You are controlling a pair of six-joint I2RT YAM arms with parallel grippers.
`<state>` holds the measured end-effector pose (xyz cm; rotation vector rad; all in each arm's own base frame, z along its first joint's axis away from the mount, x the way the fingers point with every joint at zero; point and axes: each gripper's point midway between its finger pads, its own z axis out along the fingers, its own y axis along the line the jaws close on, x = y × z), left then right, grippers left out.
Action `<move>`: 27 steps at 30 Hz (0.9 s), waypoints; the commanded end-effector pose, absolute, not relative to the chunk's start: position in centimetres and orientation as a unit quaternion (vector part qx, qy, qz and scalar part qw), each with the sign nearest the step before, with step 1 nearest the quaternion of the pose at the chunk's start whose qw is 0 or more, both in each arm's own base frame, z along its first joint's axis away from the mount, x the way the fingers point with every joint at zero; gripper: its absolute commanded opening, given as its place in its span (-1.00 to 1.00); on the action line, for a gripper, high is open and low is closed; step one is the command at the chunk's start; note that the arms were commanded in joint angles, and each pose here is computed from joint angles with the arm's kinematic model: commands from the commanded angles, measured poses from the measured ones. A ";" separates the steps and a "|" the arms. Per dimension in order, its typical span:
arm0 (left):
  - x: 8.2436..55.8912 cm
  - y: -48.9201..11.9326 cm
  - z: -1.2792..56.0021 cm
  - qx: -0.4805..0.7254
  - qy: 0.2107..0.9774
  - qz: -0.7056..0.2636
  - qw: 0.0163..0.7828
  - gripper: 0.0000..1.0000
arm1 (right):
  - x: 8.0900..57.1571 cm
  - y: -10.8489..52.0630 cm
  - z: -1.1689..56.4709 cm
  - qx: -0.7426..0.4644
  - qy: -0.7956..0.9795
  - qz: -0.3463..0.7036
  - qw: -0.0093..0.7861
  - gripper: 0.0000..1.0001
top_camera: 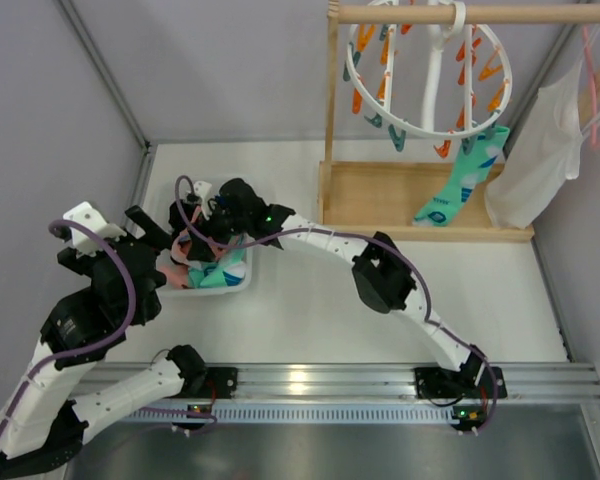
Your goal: Remove the socks clipped to the hanger
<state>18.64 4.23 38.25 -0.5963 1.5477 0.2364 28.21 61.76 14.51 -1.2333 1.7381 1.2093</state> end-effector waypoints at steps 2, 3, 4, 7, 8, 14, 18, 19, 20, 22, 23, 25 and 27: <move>18.4 4.6 38.4 -0.277 0.678 0.103 0.673 0.97 | 29.2 59.6 25.8 -0.460 0.626 0.464 0.425 0.87; 18.4 4.7 38.4 -0.278 0.678 0.101 0.673 0.97 | 29.3 58.9 27.1 -0.458 0.626 0.457 0.436 0.99; 18.3 4.7 38.5 -0.279 0.677 0.100 0.673 0.97 | 29.8 58.1 27.1 -0.452 0.638 0.438 0.444 0.99; 18.4 4.5 38.4 -0.276 0.680 0.094 0.673 0.97 | 29.7 54.7 26.2 -0.437 0.670 0.403 0.444 0.99; 18.5 4.3 38.4 -0.271 0.684 0.090 0.671 0.97 | 29.6 54.0 26.9 -0.429 0.666 0.406 0.455 0.99; 19.2 3.0 37.8 -0.259 0.696 0.074 0.666 0.97 | 27.4 43.5 28.6 -0.358 0.687 0.377 0.508 0.99; 20.2 0.9 37.0 -0.213 0.723 0.057 0.655 0.97 | 27.4 33.5 28.3 -0.268 0.727 0.300 0.557 0.99; 20.6 0.2 36.7 -0.199 0.729 0.056 0.652 0.97 | 27.1 31.4 25.1 -0.258 0.750 0.281 0.540 0.99; 21.2 -0.8 36.3 -0.184 0.735 0.052 0.651 0.97 | 26.9 29.8 24.4 -0.238 0.759 0.279 0.538 0.99; 22.4 -3.1 35.2 -0.124 0.760 0.051 0.636 0.97 | 27.3 23.8 22.2 -0.175 0.786 0.238 0.543 0.99; 22.8 -3.8 34.8 -0.111 0.767 0.051 0.630 0.97 | 27.4 21.9 21.9 -0.143 0.792 0.227 0.548 0.99; 23.8 -5.4 33.5 -0.080 0.786 0.058 0.610 0.97 | 28.2 15.8 21.4 -0.055 0.798 0.170 0.575 0.99; 24.6 -6.1 32.4 -0.064 0.798 0.070 0.595 0.97 | 28.6 10.3 21.6 0.030 0.785 0.104 0.610 0.99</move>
